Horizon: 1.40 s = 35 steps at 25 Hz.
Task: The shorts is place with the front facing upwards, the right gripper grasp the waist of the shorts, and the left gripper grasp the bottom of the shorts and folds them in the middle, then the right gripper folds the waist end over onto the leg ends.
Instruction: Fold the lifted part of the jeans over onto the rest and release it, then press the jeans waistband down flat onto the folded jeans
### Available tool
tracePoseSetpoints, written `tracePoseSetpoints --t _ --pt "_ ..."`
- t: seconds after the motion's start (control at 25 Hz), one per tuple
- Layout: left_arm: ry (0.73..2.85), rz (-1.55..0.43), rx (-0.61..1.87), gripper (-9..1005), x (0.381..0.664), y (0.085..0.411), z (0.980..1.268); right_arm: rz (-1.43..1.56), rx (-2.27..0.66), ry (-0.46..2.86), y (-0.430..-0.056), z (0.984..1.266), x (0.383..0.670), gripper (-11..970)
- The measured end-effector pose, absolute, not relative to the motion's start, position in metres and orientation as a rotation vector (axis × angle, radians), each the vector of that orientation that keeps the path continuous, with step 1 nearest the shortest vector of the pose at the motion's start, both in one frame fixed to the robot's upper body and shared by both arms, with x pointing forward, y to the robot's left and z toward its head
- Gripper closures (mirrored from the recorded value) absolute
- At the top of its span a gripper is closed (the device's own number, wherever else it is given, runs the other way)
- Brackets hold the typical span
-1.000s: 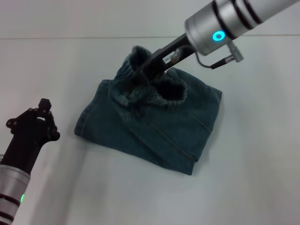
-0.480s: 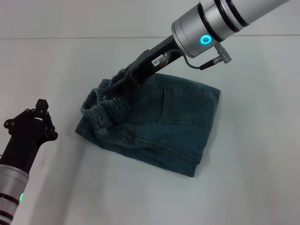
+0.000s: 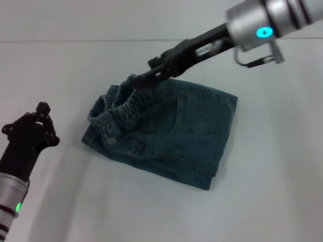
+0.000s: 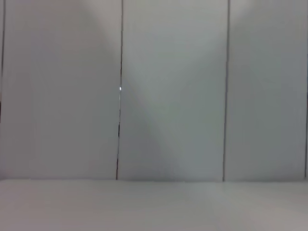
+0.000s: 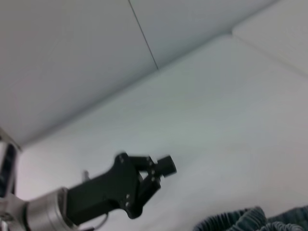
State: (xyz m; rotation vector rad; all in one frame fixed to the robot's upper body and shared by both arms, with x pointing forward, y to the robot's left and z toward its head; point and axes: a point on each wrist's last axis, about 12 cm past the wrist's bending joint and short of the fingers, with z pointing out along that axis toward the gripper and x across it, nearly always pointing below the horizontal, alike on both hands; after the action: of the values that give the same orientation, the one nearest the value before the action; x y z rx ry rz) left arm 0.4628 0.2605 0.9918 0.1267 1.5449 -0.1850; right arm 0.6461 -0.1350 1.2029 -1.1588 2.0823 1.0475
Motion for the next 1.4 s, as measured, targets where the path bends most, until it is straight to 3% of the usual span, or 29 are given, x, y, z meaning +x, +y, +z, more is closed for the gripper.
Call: tracePoseSetpoints --t 0.04,0.28,0.48,0.6,0.8,1.04,1.2,1.4 --pt "1.538 -0.215 0.109 996 0.463 0.265 0.993 1.084 -1.127 2.049 -0.146 1.202 0.644 20" --pt "1.483 -0.443 0.111 995 0.461 0.286 1.008 1.163 -1.01 1.872 -0.223 1.176 0.615 3" --pt "1.52 -0.691 0.276 898 0.468 0.292 1.024 1.196 -0.97 1.836 -0.273 1.15 0.577 3" --pt "1.549 -0.827 0.37 772 0.476 0.292 1.037 1.19 -0.935 1.854 -0.294 1.135 0.556 3" --pt "1.513 -1.012 0.558 606 0.493 0.273 1.061 1.176 -0.885 1.883 -0.309 1.118 0.539 4" --pt "1.617 -1.092 0.717 441 0.526 0.231 1.065 1.188 -0.898 1.91 -0.313 1.11 0.527 4" --pt "1.707 -1.057 0.788 398 0.547 0.203 1.061 1.189 -0.895 1.915 -0.315 1.107 0.524 3" --pt "1.873 -0.892 0.68 387 0.571 0.198 1.048 1.185 -0.893 1.913 -0.315 1.105 0.522 3"
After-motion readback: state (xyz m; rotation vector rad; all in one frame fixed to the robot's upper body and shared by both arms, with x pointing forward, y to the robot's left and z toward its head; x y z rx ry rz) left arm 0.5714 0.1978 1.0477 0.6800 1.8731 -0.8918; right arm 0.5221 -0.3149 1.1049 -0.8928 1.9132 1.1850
